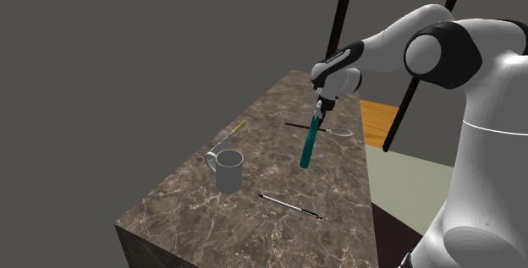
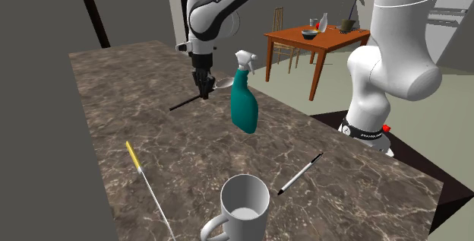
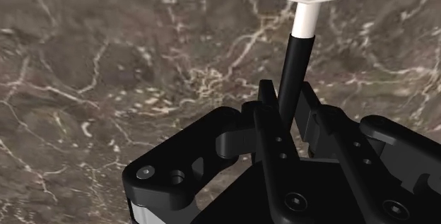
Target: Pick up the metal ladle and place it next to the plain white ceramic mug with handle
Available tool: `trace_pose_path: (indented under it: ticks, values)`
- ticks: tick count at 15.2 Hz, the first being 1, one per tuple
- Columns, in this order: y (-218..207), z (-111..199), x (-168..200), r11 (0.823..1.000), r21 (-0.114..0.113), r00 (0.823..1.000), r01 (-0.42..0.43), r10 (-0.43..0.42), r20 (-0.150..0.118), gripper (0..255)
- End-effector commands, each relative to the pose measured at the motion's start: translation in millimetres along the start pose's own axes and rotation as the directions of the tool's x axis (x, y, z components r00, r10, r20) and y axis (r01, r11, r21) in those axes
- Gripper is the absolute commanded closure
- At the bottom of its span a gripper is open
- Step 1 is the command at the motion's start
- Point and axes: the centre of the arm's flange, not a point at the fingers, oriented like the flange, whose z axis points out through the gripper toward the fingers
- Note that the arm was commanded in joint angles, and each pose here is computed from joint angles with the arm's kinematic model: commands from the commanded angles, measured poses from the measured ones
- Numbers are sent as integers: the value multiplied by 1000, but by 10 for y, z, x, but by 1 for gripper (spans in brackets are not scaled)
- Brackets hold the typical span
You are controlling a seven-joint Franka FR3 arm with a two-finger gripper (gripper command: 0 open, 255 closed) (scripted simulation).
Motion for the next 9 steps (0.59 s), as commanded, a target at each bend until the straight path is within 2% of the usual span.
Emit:
trace_pose_path:
  ticks: [1, 9]
  values:
    - [-9, -89, 5, 1000, 1, 1000, 0, 0, 0, 255]
    - [-49, -507, 52, 1000, 1, 1000, 0, 0, 0, 255]
